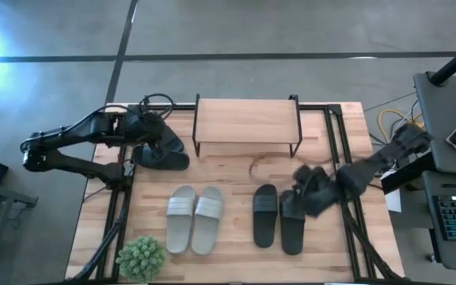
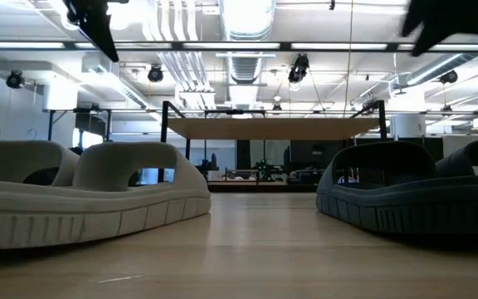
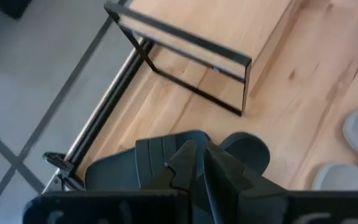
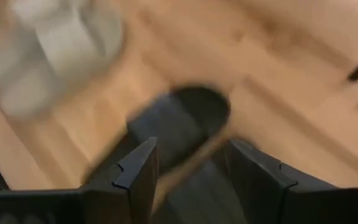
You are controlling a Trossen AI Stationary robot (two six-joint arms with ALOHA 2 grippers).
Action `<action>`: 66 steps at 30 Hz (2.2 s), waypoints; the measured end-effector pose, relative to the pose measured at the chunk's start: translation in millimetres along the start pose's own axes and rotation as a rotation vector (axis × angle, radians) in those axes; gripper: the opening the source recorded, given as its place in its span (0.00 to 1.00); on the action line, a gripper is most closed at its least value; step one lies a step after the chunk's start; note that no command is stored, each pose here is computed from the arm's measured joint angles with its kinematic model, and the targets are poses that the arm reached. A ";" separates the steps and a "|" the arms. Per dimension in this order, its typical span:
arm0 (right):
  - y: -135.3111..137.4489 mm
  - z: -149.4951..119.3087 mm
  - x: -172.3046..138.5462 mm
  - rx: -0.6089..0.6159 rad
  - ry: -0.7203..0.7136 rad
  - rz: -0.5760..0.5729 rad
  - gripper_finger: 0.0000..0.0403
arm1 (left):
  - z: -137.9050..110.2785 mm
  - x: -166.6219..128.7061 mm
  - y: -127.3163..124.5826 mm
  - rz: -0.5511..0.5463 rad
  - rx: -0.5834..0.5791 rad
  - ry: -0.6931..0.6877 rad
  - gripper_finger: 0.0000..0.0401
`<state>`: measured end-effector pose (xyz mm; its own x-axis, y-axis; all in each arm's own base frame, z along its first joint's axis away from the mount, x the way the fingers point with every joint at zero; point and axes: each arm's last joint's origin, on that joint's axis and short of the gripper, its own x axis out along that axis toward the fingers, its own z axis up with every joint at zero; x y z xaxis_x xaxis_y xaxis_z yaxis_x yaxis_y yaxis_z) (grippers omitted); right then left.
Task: Pick and place slides into the shelf
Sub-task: Put the black slide under the shelf
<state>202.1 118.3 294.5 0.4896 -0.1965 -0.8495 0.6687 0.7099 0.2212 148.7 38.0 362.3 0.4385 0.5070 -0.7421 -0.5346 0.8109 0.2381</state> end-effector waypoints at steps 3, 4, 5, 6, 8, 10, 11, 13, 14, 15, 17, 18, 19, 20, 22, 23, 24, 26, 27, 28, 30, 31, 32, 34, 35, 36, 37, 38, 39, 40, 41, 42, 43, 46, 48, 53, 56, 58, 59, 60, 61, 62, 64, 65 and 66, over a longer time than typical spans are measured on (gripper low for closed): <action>24.2 -19.2 -2.0 -0.094 0.054 -0.071 0.43 | 0.8 -2.8 1.3 -0.001 -0.005 -0.033 0.04; 30.8 -25.6 -3.6 -0.135 0.067 -0.106 0.43 | 1.4 -3.5 1.7 0.000 -0.006 -0.046 0.04; 37.4 -31.6 -4.9 -0.177 0.079 -0.148 0.43 | 1.4 -3.7 1.9 0.004 -0.008 -0.053 0.04; 42.8 -37.6 -5.9 -0.215 0.088 -0.195 0.43 | 1.3 -3.3 2.0 0.012 -0.007 -0.055 0.04; 51.7 -50.8 -5.0 -0.296 0.104 -0.314 0.43 | 1.7 -1.7 1.7 0.032 -0.007 -0.057 0.04; 62.1 -63.4 -0.9 -0.344 0.107 -0.388 0.43 | 0.0 1.9 0.4 0.036 -0.002 -0.048 0.04; 68.1 -69.3 2.8 -0.358 0.107 -0.390 0.44 | -1.0 4.4 -0.6 0.038 0.000 -0.044 0.04; 78.3 -80.2 12.8 -0.409 0.135 -0.386 0.45 | -4.0 9.2 -2.3 0.041 0.006 -0.033 0.04; 83.6 -84.7 18.2 -0.425 0.155 -0.387 0.46 | -6.6 12.3 -3.3 0.044 0.013 -0.017 0.04; 87.8 -88.6 24.2 -0.435 0.172 -0.401 0.46 | -8.4 14.8 -4.2 0.047 0.020 -0.005 0.04; 90.9 -95.3 36.6 -0.452 0.180 -0.456 0.48 | -11.2 19.4 -5.8 0.050 0.027 0.008 0.04; 92.6 -97.9 41.9 -0.451 0.179 -0.471 0.48 | -12.9 21.8 -6.5 0.054 0.031 0.016 0.04; 93.5 -98.8 46.7 -0.449 0.179 -0.484 0.49 | -14.6 24.2 -7.2 0.061 0.036 0.024 0.04; 93.2 -100.1 50.9 -0.454 0.183 -0.502 0.49 | -16.4 26.6 -7.8 0.071 0.040 0.032 0.04; 93.7 -101.0 59.9 -0.470 0.209 -0.531 0.50 | -18.8 29.6 -8.7 0.076 0.046 0.043 0.04; 94.2 -101.8 64.3 -0.485 0.215 -0.539 0.50 | -19.2 30.6 -9.1 0.077 0.049 0.047 0.04; 94.4 -102.3 68.3 -0.497 0.219 -0.549 0.50 | -19.0 31.1 -9.4 0.077 0.049 0.049 0.04; 94.2 -101.4 75.5 -0.516 0.216 -0.568 0.50 | -19.1 31.7 -9.7 0.077 0.049 0.048 0.04; 93.4 -101.8 79.4 -0.523 0.208 -0.580 0.50 | -19.1 32.0 -9.7 0.079 0.048 0.046 0.04; 92.6 -102.1 83.7 -0.528 0.202 -0.593 0.50 | -18.6 32.4 -10.0 0.080 0.045 0.040 0.04; 89.4 -103.9 94.2 -0.539 0.207 -0.626 0.50 | -18.7 32.7 -10.1 0.080 0.041 0.031 0.04; 86.9 -104.3 98.6 -0.542 0.212 -0.648 0.50 | -19.6 33.0 -10.1 0.081 0.044 0.036 0.04; 84.8 -104.5 102.3 -0.544 0.215 -0.664 0.50 | -19.5 33.1 -10.1 0.081 0.043 0.034 0.04; 79.6 -104.0 108.4 -0.547 0.220 -0.695 0.50 | -19.7 33.0 -10.0 0.082 0.042 0.033 0.04; 76.5 -103.2 111.9 -0.552 0.227 -0.712 0.50 | -19.9 33.0 -10.0 0.082 0.042 0.033 0.04; 73.5 -102.5 115.4 -0.557 0.233 -0.728 0.50 | -19.7 33.0 -10.0 0.082 0.042 0.032 0.04; 70.2 -101.1 118.4 -0.560 0.240 -0.741 0.49 | -19.8 32.9 -10.0 0.082 0.042 0.033 0.04; 67.0 -99.0 120.7 -0.562 0.246 -0.754 0.48 | -19.8 32.9 -10.0 0.082 0.042 0.032 0.04; 64.4 -96.2 122.5 -0.559 0.252 -0.760 0.47 | -19.8 32.9 -10.0 0.082 0.042 0.032 0.04; 61.5 -94.1 123.1 -0.557 0.256 -0.757 0.45 | -19.9 33.0 -10.0 0.082 0.042 0.033 0.04; 58.4 -92.3 124.6 -0.557 0.261 -0.755 0.43 | -19.8 33.1 -10.0 0.082 0.041 0.033 0.04; 56.1 -90.9 126.6 -0.560 0.266 -0.747 0.40 | -19.8 33.3 -10.1 0.082 0.040 0.034 0.04; 54.3 -90.3 128.2 -0.561 0.267 -0.737 0.38 | -19.7 33.4 -10.2 0.082 0.039 0.034 0.04; 47.2 -88.7 130.8 -0.576 0.277 -0.730 0.29 | -19.5 33.8 -10.5 0.082 0.037 0.035 0.04; 42.8 -87.2 131.3 -0.574 0.280 -0.737 0.23 | -19.4 33.9 -10.5 0.082 0.034 0.035 0.04; 36.7 -86.2 130.8 -0.577 0.272 -0.752 0.09 | -18.3 34.5 -11.0 0.080 0.031 0.029 0.04; 36.1 -83.6 125.9 -0.572 0.263 -0.740 0.03 | -17.0 35.1 -11.5 0.079 0.026 0.020 0.04; 38.0 -77.7 115.5 -0.542 0.247 -0.725 0.03 | -16.9 35.3 -11.7 0.079 0.026 0.020 0.04; 38.9 -73.7 108.3 -0.528 0.234 -0.717 0.03 | -16.7 35.3 -11.7 0.078 0.025 0.018 0.04; 39.6 -69.0 99.6 -0.513 0.223 -0.706 0.03 | -16.2 35.6 -11.9 0.078 0.023 0.015 0.04; 40.6 -64.4 91.2 -0.495 0.210 -0.688 0.03 | -15.4 35.8 -12.2 0.077 0.020 0.010 0.04; 42.1 -59.0 81.8 -0.479 0.194 -0.657 0.03 | -14.5 36.0 -12.5 0.075 0.016 0.003 0.04; 45.0 -47.8 62.5 -0.455 0.151 -0.588 0.03 | -13.1 36.4 -12.9 0.072 0.010 -0.009 0.04; 46.0 -41.1 51.2 -0.443 0.118 -0.553 0.03 | -12.0 36.7 -13.3 0.072 0.006 -0.017 0.04; 46.2 -34.4 40.6 -0.438 0.075 -0.528 0.03 | -10.7 36.9 -13.6 0.069 0.000 -0.028 0.04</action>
<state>233.6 166.4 253.7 0.1098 -0.5551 -0.8245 0.5113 0.7429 -0.4320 164.5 42.6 325.0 0.4207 0.5696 -0.7061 -0.5644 0.7737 0.2878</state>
